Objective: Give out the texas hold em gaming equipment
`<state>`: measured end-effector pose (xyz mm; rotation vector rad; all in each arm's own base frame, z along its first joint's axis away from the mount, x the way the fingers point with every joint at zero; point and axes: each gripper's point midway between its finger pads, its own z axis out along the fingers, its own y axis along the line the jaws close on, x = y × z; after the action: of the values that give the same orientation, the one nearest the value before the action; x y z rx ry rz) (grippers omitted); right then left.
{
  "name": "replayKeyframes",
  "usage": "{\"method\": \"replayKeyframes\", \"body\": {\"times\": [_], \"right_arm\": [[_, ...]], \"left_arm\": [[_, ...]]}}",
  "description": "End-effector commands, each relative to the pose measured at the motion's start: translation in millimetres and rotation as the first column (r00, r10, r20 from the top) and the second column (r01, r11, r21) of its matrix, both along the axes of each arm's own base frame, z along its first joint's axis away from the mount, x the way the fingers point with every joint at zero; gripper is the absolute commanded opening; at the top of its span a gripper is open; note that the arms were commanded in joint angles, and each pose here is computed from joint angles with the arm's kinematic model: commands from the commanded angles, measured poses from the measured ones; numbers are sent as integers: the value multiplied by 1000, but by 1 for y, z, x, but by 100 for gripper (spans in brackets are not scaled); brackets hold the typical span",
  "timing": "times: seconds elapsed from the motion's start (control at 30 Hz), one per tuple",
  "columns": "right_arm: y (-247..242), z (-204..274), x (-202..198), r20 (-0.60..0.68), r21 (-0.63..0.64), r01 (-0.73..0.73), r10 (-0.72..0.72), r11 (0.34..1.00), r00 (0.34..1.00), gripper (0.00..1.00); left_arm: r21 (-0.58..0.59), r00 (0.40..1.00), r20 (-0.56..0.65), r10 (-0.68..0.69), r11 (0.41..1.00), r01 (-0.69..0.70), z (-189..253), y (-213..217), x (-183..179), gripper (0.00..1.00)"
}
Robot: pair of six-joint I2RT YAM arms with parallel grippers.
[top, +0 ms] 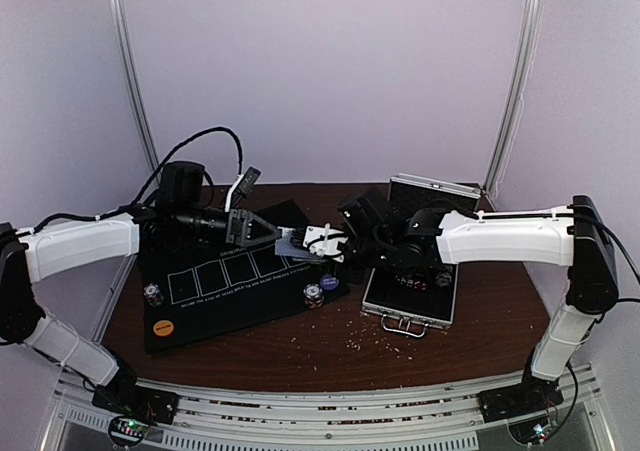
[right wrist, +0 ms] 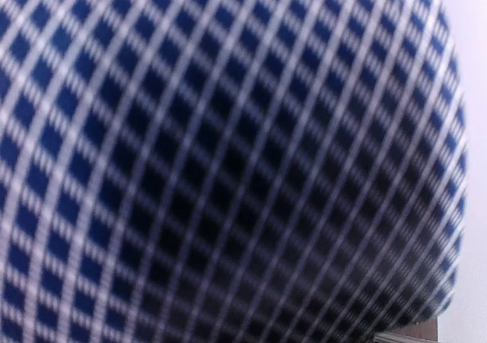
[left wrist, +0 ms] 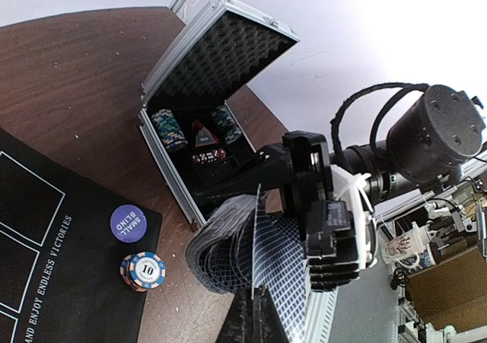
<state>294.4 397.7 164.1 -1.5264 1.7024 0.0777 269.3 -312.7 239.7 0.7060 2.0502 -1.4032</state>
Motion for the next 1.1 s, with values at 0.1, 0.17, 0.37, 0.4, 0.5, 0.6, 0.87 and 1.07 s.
{"method": "replayKeyframes", "body": {"times": [0.1,0.17,0.37,0.4,0.5,0.6,0.87,1.07], "right_arm": [[-13,-2,8,-1,-1,51,-51,999,999,42],[-14,-2,9,-2,1,55,-55,999,998,42],[-13,0,8,-8,17,49,-49,999,999,42],[-13,0,9,-6,19,50,-50,999,999,42],[-17,1,10,1,13,59,-59,998,998,42],[-22,2,10,5,11,65,-65,998,998,42],[-30,8,7,12,-3,64,-63,998,998,42],[-33,12,4,21,6,57,-57,998,998,42]], "left_arm": [[-59,991,131,39,998,-32,42,11,7,0],[-60,990,135,52,997,-44,44,15,9,0],[-68,990,126,56,997,-48,43,17,11,0],[-69,990,126,58,996,-50,44,18,12,0],[-72,987,131,97,994,-88,48,30,19,0],[-56,975,119,188,982,-182,46,58,34,0],[402,948,-89,305,882,-246,-62,129,15,0],[649,887,-187,421,731,-210,-121,172,-26,0]]}}
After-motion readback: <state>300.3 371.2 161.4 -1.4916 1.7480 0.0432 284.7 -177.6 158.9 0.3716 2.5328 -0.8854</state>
